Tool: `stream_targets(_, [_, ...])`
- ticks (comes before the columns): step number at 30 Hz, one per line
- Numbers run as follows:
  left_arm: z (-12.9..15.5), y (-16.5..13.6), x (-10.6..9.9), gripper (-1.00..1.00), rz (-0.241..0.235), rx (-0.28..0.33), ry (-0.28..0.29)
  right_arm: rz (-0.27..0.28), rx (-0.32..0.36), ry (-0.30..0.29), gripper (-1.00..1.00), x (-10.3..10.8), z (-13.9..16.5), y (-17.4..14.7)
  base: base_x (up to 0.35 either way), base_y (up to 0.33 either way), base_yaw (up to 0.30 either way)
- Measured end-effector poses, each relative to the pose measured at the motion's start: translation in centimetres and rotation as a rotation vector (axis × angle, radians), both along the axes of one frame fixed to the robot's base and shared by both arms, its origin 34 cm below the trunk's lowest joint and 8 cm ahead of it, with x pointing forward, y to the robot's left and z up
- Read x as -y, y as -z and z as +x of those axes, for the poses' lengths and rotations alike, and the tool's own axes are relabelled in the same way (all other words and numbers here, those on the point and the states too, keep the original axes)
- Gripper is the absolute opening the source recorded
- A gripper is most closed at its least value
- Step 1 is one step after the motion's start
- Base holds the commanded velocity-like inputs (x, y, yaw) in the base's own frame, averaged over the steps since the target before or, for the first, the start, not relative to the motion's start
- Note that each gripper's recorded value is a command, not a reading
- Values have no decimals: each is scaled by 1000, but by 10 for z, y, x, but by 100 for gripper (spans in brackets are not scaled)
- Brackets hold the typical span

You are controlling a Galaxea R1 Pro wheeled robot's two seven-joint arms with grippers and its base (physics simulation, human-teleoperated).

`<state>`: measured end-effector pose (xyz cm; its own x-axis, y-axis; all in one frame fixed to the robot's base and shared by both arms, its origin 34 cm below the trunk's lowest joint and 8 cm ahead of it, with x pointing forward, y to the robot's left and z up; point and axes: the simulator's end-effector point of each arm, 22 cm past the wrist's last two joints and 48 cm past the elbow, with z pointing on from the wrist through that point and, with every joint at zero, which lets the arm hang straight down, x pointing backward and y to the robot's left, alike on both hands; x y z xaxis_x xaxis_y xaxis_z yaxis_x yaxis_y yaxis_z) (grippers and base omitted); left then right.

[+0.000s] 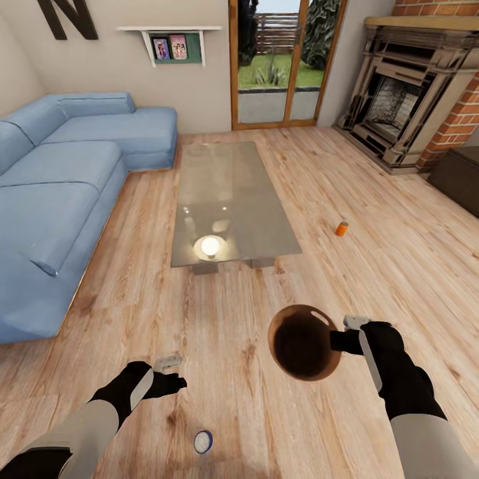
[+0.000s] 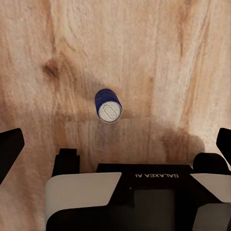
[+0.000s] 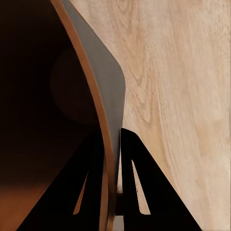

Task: Put the three can of soda from the living room inside the tash can in the kitchen.

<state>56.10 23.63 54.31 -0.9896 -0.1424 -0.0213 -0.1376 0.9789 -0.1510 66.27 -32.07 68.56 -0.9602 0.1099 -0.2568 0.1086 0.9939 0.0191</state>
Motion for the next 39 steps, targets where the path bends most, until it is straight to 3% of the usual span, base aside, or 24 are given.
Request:
stream_targets(4, [0,0,1,100,-3,-1,0,33,76,-21,-100,-18,32,-22,0,0,0])
stream_targets(9, [0,6,2,100,-6,-1,0,-51,115,-67,-100,-12,57,-36,0,0,0])
stream_targets(14, [1,13,2,100,-6,0,0,-28,127,-70,-100,-19,63,-33,0,0,0])
stream_targets(19, [2,20,2,100,-7,0,-1,-55,137,-76,-100,-14,70,-31,0,0,0])
stream_targets(39, [3,50,4,100,-4,1,5,-49,156,-75,-100,-16,81,-9,0,0,0])
